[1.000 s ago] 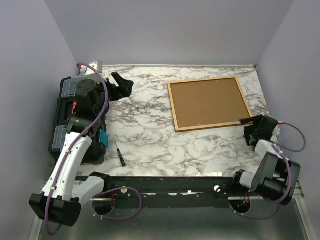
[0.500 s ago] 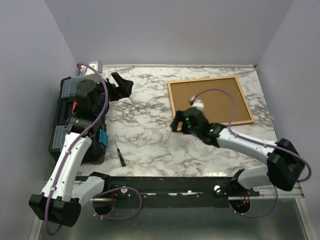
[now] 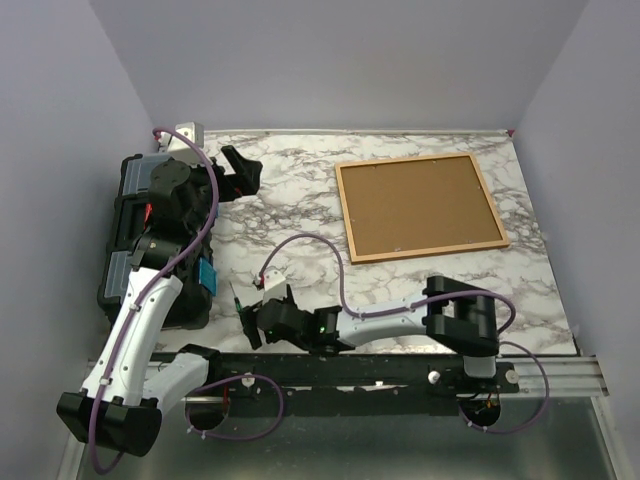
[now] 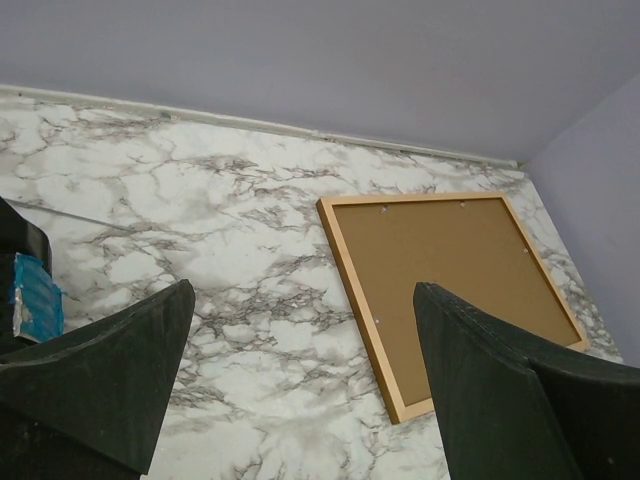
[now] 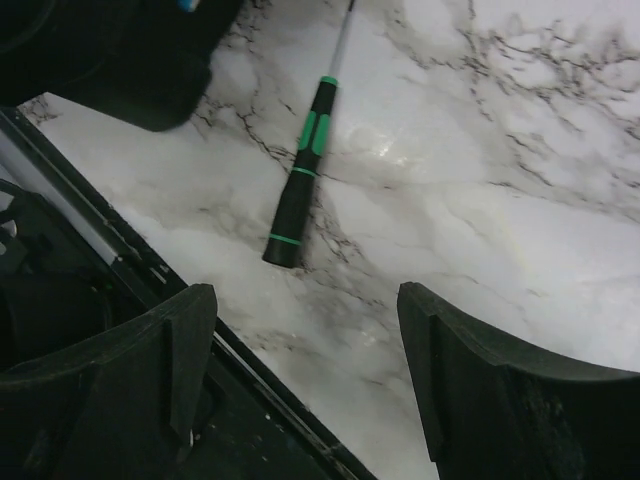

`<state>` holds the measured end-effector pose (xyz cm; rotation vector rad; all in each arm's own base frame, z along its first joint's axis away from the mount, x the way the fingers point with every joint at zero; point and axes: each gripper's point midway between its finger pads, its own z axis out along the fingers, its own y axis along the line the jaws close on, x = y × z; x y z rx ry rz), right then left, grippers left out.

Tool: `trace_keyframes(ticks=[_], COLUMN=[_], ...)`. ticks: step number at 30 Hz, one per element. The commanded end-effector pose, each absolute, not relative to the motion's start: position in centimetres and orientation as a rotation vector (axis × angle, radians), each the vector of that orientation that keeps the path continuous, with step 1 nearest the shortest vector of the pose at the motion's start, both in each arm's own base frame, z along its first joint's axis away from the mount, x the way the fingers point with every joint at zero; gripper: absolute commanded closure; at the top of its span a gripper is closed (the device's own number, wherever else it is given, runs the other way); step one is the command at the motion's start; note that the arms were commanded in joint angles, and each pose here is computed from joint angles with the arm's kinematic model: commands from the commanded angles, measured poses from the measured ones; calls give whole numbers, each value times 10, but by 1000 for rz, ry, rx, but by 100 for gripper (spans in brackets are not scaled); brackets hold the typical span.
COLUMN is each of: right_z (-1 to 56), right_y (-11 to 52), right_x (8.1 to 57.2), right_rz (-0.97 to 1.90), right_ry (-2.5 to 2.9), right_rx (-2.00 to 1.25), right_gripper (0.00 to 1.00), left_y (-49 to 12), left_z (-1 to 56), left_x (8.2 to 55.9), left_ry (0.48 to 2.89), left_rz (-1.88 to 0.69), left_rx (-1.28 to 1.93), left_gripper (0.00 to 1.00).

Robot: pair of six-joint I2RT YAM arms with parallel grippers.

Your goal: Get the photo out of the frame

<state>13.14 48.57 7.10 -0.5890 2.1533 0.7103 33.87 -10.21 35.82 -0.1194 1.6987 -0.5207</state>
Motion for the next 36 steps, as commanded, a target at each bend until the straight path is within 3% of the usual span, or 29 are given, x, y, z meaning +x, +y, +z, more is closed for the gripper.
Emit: trace_keyframes(ticks=[1,13,17,21,25,28,36], right_z=[73,27,12,-2,11,27,86], right_y=[507,536,521,491,449,416,334], right_x=[145,135,145,149,157,163,197], right_rz=[637,376,172,68,11,62,415], right_ry=[2051,1993,2017,2029,2009,2001,2086], right_rx=[-534,-714,-684,-653,-605,-556,-349], right_gripper=[23,28,48,56,76,99,100], left_y=[-97,-103,-103,-104,-107,-118,-177], left_z=[364,366,366,367,366,360,354], left_x=[338,337,337,336,337,340,330], left_ry=[1671,1671,1669,1672,1671,1705,1735], left_rz=[-491,-532,-530,-537,-544,-594,-770], left_rx=[-116,-100,-102,-96,-82,-57,188], left_gripper=[6,7,7,7,7,7,7])
